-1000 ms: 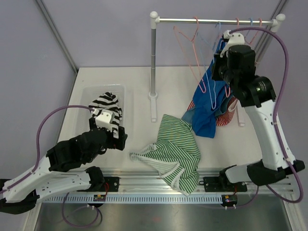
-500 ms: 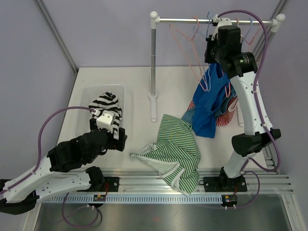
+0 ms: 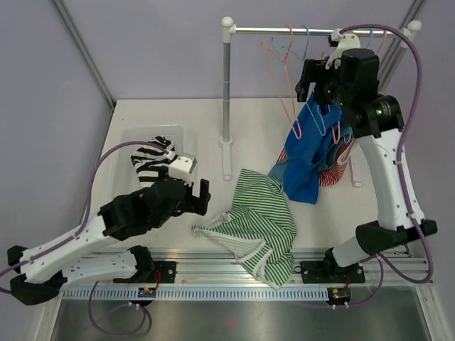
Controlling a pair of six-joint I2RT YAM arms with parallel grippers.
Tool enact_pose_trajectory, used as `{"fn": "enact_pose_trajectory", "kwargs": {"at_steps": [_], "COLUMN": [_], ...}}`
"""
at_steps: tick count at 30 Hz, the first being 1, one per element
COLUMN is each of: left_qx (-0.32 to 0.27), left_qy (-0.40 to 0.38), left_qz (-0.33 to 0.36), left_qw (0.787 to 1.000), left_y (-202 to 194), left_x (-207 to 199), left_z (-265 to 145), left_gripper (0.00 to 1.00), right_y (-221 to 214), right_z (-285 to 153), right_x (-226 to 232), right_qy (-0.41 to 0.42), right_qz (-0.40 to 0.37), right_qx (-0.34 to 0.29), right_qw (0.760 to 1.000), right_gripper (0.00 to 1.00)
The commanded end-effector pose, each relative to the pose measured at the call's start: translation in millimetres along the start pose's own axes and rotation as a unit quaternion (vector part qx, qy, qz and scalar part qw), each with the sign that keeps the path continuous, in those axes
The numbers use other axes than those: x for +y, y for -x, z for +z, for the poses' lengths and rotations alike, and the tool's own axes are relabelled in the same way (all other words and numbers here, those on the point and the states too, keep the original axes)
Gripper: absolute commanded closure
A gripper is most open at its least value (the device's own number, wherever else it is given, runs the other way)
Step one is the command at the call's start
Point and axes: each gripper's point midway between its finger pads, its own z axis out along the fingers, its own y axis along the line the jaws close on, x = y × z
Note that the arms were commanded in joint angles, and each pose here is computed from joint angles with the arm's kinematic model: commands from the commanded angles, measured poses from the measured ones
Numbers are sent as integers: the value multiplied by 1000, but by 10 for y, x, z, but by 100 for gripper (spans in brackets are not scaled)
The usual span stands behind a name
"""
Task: Remove the tank top from the hanger
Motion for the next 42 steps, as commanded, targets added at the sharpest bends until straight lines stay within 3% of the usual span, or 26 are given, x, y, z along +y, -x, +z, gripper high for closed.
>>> {"fn": "enact_pose_trajectory", "kwargs": {"at_steps": [1, 5, 11, 18, 21, 28, 31, 32, 34, 35, 36, 42], "left_qx": [-26, -9, 62, 134, 166, 225, 240, 237, 232, 230, 224, 123], "left_qy": [-55, -77, -113, -134, -145, -105, -100, -97, -89, -81, -75, 26], "left_qz": [-28, -5, 35, 65, 73, 98, 97, 94, 93, 95, 94, 81], "left_qw": [998, 997, 991, 980, 973, 964, 961, 962, 964, 965, 967, 989], "left_y": [311, 278, -158, -747, -1031, -1605, -1771, -1766, -1750, -1725, -1674, -836], "left_x": [-538, -979, -1662, -2135, -2251, -2136, -2067, -2047, -1968, -1919, -1881, -1299], "left_z": [162, 413, 948, 1465, 1616, 1880, 1877, 1878, 1839, 1812, 1776, 1334], "left_gripper": [1, 1, 1, 1, 1, 1, 23, 44, 63, 84, 98, 100], "right_y": [266, 301, -26, -703, -927, -1117, -1097, -1086, -1071, -1069, -1063, -1040], "right_z": [-644, -1240, -2228, -2421, -2325, -2293, -2389, -2419, -2462, -2481, -2506, -2551], "right_x": [59, 32, 181, 427, 417, 407, 434, 440, 452, 462, 461, 461], "right_qy": [29, 40, 129, 224, 224, 226, 238, 241, 246, 250, 250, 252], "right_qz": [17, 39, 64, 62, 52, 43, 39, 37, 36, 35, 34, 30], "right_qx": [-66, -114, -179, -134, -108, -85, -97, -102, -109, -110, -113, -120], "right_qw": [997, 992, 973, 963, 967, 970, 966, 964, 962, 961, 961, 960], "right_gripper": [12, 0, 0, 1, 1, 0, 1, 1, 0, 1, 0, 0]}}
